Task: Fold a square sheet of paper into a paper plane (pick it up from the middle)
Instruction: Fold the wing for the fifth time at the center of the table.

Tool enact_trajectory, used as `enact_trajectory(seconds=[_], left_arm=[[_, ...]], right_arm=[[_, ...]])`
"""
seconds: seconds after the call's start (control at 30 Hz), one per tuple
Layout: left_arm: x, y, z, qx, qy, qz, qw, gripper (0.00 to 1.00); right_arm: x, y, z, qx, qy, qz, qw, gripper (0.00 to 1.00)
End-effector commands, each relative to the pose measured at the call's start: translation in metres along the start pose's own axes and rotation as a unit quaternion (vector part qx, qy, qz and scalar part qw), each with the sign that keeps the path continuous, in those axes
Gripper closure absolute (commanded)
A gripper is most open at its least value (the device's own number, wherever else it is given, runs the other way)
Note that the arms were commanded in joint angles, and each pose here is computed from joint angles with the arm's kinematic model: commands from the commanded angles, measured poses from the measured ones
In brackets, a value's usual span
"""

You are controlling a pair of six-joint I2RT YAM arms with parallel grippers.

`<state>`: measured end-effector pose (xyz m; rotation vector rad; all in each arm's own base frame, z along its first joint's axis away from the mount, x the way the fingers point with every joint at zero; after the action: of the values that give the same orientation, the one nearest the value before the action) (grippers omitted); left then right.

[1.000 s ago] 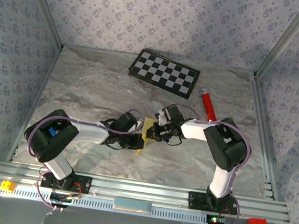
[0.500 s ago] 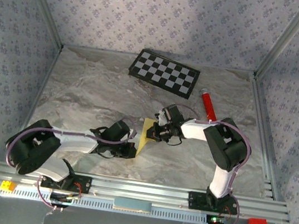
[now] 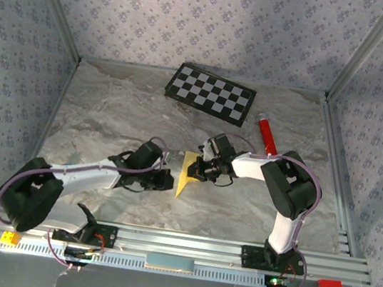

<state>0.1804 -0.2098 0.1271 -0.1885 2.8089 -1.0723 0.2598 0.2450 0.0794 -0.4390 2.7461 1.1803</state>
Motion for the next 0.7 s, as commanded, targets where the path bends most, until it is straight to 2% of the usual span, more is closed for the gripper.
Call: enact_trajectory(seconds=[0.0,0.2,0.4,0.53,0.67], left_arm=[[-0.021,-0.031,0.008,0.041,-0.006,0.016,0.999,0.95],[-0.031,-0.032,0.040,0.031,0.024,0.009,0.999,1.00],[-0.020,-0.009,0.057,-0.002,0.048,-0.002,0.999,1.00],[-0.011,0.004,0.061,-0.013,0.054,-0.009,0.998,1.00],[-0.007,0.001,0.051,-0.001,0.038,-0.007,0.999,1.00]], right_arm=[[0.022,-0.043,0.006,0.107,0.032,0.066,0.992,1.00],[0.019,-0.042,0.007,0.094,0.026,0.072,0.993,1.00],[0.016,-0.041,0.008,0.089,0.024,0.073,0.993,1.00],[0.016,-0.041,0.007,0.088,0.024,0.073,0.993,1.00],[0.015,-0.042,0.005,0.090,0.023,0.076,0.993,1.00]])
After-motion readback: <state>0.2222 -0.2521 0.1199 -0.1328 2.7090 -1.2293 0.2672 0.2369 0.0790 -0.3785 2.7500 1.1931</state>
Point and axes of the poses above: each hand's point on the last joint's axis, 136 mm out from that joint toward the fingers, its own z axis out along the fingers, its own y axis along the line the jaws close on, x = y × z, the point moved 9 cm from there along -z, back along the fingers, and after that the axes turned 12 degrees about -z, right-handed, at the moved point
